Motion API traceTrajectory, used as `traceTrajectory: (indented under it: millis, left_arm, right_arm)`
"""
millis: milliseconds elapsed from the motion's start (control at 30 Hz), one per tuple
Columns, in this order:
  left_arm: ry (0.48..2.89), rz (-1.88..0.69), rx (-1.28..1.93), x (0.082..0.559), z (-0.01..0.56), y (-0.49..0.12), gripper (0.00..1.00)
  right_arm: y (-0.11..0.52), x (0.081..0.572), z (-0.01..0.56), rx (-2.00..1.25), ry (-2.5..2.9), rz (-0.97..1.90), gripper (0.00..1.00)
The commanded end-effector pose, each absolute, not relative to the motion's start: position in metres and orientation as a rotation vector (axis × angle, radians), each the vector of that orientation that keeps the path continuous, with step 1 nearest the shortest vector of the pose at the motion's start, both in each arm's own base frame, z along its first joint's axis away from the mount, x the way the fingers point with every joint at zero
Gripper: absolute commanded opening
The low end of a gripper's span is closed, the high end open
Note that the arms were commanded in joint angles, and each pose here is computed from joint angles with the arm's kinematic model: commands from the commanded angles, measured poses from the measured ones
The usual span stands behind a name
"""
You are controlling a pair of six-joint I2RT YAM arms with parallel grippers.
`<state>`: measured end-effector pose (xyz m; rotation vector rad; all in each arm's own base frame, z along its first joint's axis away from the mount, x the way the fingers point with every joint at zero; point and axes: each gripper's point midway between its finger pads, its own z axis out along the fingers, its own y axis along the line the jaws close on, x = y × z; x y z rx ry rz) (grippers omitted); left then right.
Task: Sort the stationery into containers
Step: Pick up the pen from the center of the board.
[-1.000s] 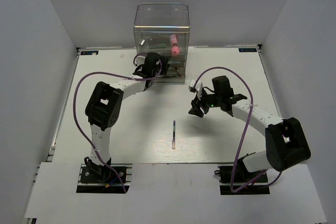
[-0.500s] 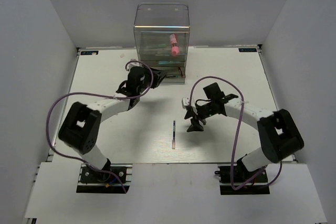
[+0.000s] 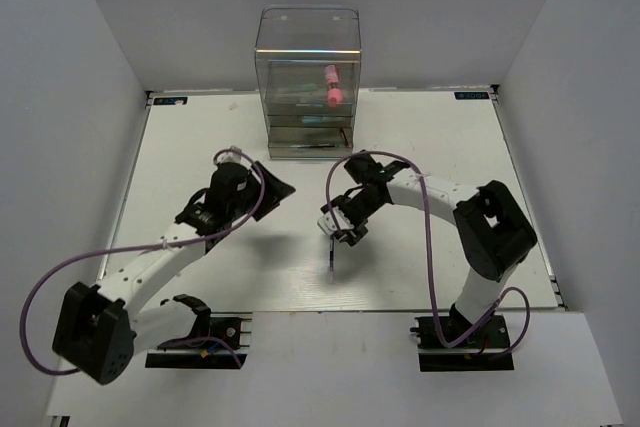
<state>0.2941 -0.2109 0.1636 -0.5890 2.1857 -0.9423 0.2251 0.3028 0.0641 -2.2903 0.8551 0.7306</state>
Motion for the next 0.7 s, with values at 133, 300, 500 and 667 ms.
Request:
traceTrajectory:
  millis: [133,300,500,667]
  left_arm:
    - [2.262,-0.805,-0.716,0.236,0.119,-0.165,0.71]
    - [2.236,-0.784,-0.756,0.226,0.118,-0.153,0.72]
    - [2.229,-0.759,-0.778,0.224,0.115,-0.147,0.73]
    - [2.245,-0.745,-0.783,0.222,0.112,-0.146,0.73]
  right_arm:
    - [0.296,0.2,0.036,-2.576,0.502,0.649,0.65]
    - [0.291,0.186,0.02,-2.674,0.433,0.659,0.6]
    - [0.282,0.175,0.008,-2.798,0.269,0.662,0.55]
    - [0.281,0.171,-0.003,-2.87,0.263,0.659,0.5]
